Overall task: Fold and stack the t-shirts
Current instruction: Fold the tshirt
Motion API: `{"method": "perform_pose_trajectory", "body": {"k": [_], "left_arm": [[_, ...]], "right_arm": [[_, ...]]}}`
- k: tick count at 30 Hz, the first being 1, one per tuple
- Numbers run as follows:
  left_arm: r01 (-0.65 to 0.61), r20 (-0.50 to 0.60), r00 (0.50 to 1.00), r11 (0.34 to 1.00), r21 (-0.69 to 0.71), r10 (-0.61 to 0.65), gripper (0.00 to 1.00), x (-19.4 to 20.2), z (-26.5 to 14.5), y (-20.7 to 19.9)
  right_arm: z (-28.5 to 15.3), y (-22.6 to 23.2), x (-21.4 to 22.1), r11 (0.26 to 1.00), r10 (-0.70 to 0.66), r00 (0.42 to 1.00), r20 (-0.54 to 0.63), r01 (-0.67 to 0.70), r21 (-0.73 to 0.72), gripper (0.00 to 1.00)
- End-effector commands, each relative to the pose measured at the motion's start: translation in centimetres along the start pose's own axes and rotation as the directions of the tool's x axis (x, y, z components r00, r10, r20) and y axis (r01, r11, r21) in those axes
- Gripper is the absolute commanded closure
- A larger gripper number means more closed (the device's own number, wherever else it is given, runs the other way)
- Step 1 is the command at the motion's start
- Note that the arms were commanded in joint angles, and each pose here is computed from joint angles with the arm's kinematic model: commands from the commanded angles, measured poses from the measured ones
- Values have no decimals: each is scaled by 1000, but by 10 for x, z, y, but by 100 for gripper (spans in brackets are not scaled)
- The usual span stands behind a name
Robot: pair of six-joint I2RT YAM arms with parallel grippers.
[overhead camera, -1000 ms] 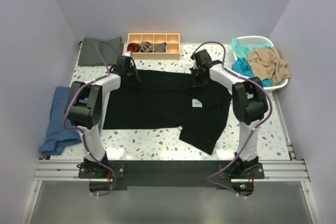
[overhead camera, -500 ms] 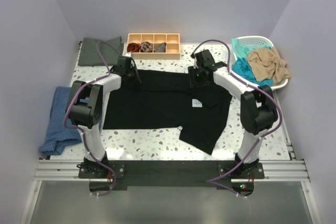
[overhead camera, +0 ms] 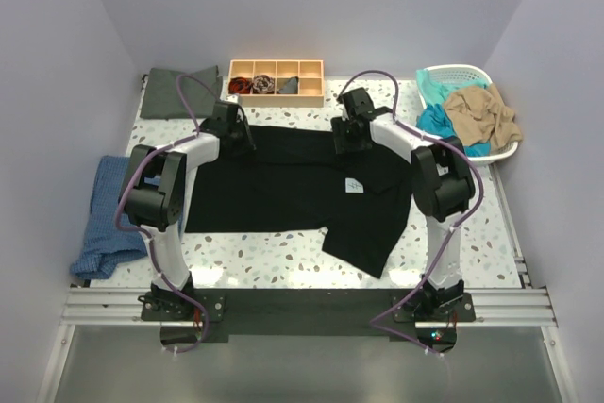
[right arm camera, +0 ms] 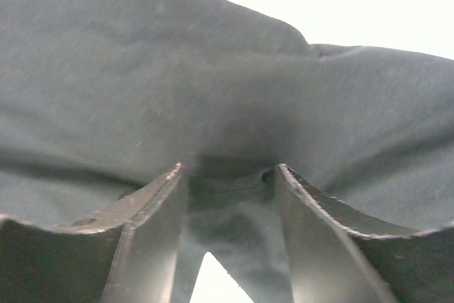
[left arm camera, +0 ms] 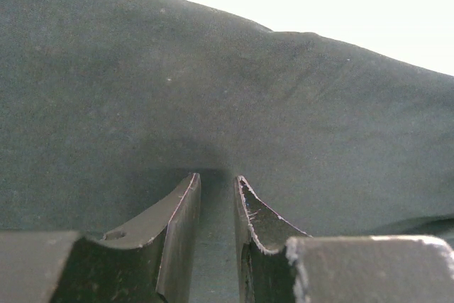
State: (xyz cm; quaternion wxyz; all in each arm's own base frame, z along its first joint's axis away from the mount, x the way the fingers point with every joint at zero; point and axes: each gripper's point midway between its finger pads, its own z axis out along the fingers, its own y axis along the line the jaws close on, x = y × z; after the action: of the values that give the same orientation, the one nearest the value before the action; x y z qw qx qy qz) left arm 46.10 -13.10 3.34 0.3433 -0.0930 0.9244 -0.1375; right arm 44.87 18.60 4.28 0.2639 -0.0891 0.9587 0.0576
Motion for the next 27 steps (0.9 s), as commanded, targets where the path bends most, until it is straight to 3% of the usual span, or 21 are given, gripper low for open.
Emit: {"method": "perform_pose_trajectory", "body": {"k": [1, 3, 4, 8, 16, 27], "left_arm": [[-9, 22, 1000, 1000, 9, 9, 70, -6, 2, -4], [-9, 18, 1000, 1000, 6, 8, 70, -5, 3, -3], [-9, 20, 1000, 1000, 3, 8, 70, -5, 3, -3], [-9, 18, 1000, 1000, 6, 8, 70, -6, 4, -3], [-8, 9, 1000, 1000, 5, 8, 70, -3, 6, -3], [-8, 7, 1000, 1000, 2, 8, 70, -2, 5, -2]], "right_arm": [[-5, -11, -32, 1000, 4, 997, 75, -6, 30, 50], [-6, -9, -29, 1000, 4, 998, 70, -6, 24, 60], [-7, -9, -27, 1000, 7, 998, 67, -9, 24, 72], [-15, -10, -27, 1000, 9, 997, 76, -11, 22, 100], [-37, -8, -27, 1000, 9, 995, 104, -9, 1, 100], [-58, 2, 6, 997, 44, 998, 48, -40, -72, 100]]}}
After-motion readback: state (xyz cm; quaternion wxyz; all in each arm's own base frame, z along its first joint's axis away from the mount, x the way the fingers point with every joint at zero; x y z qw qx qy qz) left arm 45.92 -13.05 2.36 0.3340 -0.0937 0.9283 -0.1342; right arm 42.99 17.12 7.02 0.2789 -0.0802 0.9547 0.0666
